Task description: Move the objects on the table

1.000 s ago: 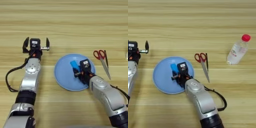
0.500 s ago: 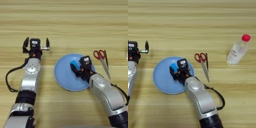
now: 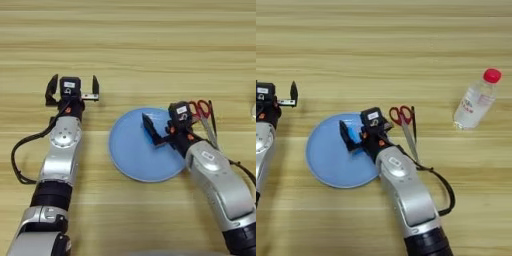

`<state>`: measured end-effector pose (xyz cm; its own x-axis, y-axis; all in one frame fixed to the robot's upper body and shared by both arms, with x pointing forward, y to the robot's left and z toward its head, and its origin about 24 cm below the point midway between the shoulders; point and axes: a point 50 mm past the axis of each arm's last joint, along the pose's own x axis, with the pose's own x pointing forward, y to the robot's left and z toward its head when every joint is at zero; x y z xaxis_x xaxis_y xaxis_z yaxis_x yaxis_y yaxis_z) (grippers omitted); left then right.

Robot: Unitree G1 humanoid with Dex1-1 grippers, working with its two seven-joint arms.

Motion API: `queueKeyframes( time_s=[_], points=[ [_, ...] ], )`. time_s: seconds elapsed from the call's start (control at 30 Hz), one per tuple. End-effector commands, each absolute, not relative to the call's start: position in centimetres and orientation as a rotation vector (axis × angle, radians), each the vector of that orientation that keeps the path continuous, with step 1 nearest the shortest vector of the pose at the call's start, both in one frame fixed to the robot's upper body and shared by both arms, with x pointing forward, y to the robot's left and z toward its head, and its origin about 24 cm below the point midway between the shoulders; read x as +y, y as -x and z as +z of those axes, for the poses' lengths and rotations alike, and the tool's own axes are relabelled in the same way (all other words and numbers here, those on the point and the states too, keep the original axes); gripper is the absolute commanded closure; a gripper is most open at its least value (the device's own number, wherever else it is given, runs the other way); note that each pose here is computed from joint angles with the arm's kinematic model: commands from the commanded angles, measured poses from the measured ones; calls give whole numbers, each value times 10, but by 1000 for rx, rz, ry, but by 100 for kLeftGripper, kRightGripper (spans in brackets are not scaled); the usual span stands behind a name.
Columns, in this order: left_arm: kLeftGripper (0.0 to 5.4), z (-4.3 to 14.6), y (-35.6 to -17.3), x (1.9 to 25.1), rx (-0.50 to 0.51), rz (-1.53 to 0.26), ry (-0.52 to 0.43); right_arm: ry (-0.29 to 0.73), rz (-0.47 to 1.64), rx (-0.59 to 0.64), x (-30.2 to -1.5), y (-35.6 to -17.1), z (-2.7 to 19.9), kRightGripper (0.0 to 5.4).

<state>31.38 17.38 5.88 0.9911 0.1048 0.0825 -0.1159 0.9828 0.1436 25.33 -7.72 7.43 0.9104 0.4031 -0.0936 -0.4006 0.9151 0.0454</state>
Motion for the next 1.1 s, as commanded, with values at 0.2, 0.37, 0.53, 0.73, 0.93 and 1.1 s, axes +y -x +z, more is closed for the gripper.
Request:
queueKeyframes(
  time_s=[0.2, 0.37, 0.53, 0.73, 0.93, 1.1],
  points=[
    [0, 57, -313, 174, -63, 117, -147, -22, 320, 40, -122, -287, 80, 4],
    [0, 57, -313, 175, -64, 116, -147, 16, 313, 11, -140, -294, 82, 4],
    [0, 57, -313, 176, -65, 116, -148, 59, 310, 11, -157, -303, 76, 4],
    [0, 57, -312, 175, -65, 116, -149, 49, 295, 13, -165, -310, 71, 4],
    [0, 59, -311, 174, -75, 117, -153, 46, 284, 13, -168, -313, 68, 4],
    [0, 59, -311, 173, -75, 119, -154, 48, 296, 5, -167, -311, 69, 4]
  ],
)
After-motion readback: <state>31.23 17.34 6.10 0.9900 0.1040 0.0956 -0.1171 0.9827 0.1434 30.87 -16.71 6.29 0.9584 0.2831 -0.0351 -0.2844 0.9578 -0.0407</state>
